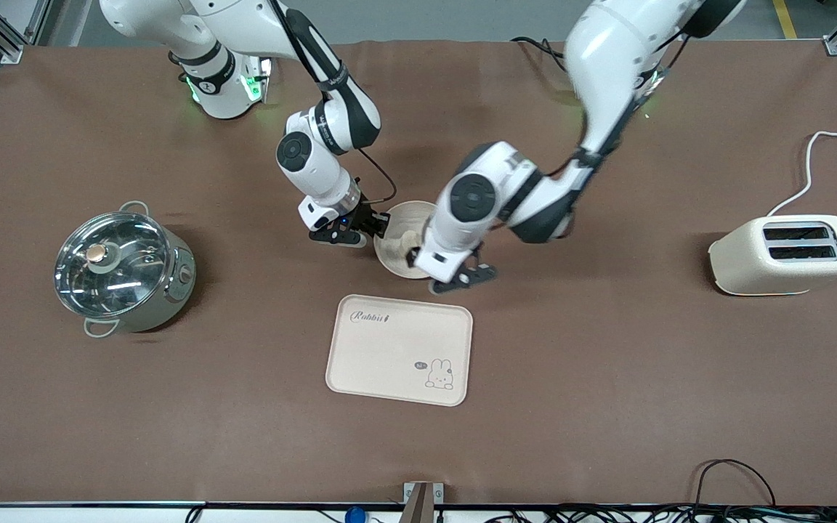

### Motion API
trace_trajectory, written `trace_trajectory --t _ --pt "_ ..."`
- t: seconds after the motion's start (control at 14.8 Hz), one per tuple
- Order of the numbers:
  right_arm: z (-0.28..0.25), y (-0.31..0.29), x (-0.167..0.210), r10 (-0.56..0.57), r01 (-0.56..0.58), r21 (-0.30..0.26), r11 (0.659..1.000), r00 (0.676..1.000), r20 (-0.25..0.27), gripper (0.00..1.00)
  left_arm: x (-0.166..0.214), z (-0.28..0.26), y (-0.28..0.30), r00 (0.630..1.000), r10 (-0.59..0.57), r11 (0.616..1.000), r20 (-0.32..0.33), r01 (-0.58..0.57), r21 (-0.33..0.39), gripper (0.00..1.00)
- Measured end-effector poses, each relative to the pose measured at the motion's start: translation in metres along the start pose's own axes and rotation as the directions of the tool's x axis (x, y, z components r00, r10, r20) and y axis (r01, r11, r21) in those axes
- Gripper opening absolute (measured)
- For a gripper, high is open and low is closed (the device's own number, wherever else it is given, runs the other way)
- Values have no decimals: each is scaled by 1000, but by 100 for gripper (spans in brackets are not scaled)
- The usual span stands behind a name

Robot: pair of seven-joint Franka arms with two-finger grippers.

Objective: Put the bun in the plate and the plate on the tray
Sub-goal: 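Lower the bun onto the plate and open the left gripper, then lift the plate with the right gripper while the left gripper withdraws, then move the held plate over the white tray with the right gripper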

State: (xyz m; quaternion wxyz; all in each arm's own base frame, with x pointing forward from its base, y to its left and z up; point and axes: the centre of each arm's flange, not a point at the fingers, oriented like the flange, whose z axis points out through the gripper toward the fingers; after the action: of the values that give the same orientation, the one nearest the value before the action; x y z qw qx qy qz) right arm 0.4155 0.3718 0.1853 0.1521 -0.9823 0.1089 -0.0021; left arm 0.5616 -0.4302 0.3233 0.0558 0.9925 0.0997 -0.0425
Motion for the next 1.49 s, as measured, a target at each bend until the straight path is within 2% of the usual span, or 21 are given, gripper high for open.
trace_trajectory --t 0.07,0.2,0.41,0.61,0.81,0.95,1.08,1.28,1.49 --pt "4 1 -1 -1 1 -5 1000 1000 -1 19 23 -34 -27 998 56 998 -25 -56 14 100" --pt "2 -1 -1 -1 1 0 1000 1000 -6 6 61 -101 -88 988 137 989 -76 -132 64 100" --pt "-1 -2 0 -1 1 6 1000 1000 -9 6 83 -188 -166 979 171 981 -115 -158 112 100" --pt "-6 -6 2 25 -25 28 999 1000 -14 6 66 -259 -210 970 213 969 -117 -195 152 100" --pt "-24 -18 7 59 -57 77 995 998 -22 6 24 -319 -216 959 240 961 -153 -213 177 100" --pt "-41 -27 12 74 -72 110 991 997 -12 6 4 -338 -216 955 246 959 -165 -215 187 100" --pt "-60 -35 25 93 -89 148 985 996 -17 6 0 -338 -219 954 255 955 -157 -223 194 100" --pt "-89 -49 63 121 -106 214 971 991 -55 6 10 -330 -231 949 289 944 -128 -260 205 100" --pt "-85 -48 109 137 -116 230 966 988 -77 6 19 -336 -254 937 328 932 -118 -300 203 100"
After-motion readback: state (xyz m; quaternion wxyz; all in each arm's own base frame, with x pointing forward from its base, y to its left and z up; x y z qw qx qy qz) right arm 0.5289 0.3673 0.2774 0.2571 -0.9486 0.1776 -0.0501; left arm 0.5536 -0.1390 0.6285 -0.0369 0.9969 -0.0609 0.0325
